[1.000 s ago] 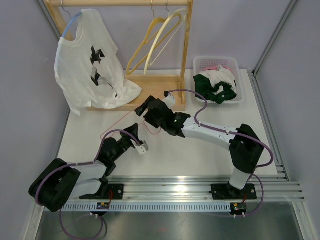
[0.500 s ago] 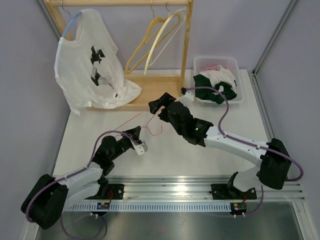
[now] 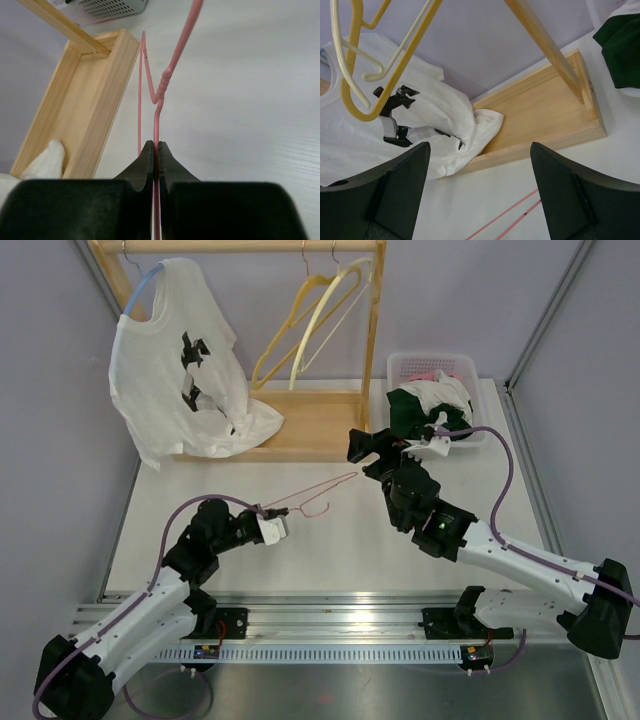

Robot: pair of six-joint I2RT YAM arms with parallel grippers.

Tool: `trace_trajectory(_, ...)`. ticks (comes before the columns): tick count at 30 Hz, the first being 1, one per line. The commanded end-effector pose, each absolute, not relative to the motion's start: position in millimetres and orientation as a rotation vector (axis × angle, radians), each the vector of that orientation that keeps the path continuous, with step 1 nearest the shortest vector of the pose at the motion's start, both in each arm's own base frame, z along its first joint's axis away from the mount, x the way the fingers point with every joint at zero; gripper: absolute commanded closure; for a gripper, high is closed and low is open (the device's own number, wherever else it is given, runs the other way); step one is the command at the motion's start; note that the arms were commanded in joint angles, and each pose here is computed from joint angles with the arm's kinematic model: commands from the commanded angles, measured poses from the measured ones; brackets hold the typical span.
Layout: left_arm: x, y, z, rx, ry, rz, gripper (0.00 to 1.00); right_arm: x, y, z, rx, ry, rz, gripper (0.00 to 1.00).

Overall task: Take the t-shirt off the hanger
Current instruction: Hang the hanger back to the clothesline with the left arm

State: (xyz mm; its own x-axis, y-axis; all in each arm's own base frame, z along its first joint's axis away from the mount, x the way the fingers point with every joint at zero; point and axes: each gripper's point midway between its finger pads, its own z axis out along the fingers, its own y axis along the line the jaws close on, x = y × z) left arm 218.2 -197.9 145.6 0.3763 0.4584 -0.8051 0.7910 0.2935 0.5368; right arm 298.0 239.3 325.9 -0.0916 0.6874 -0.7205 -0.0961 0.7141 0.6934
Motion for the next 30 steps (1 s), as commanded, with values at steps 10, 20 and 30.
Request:
trace_trajectory(10, 250.6, -148.9, 176.0, 1.032, 1.713, -0.166, 1.00, 298.3, 208.1, 335.0, 0.576, 1.452, 0.597, 0.11)
trace_trajectory(20, 267.0, -77.1, 230.2, 0.646, 1.757, -0.042, 1.00, 298.5, 208.8, 334.4, 0.575, 1.452, 0.599, 0.11)
trace_trajectory(30, 290.3, -49.6, 262.6, 0.457, 1.844, -0.217, 1.00, 295.6, 201.6, 336.3, 0.586, 1.439, 0.595, 0.11)
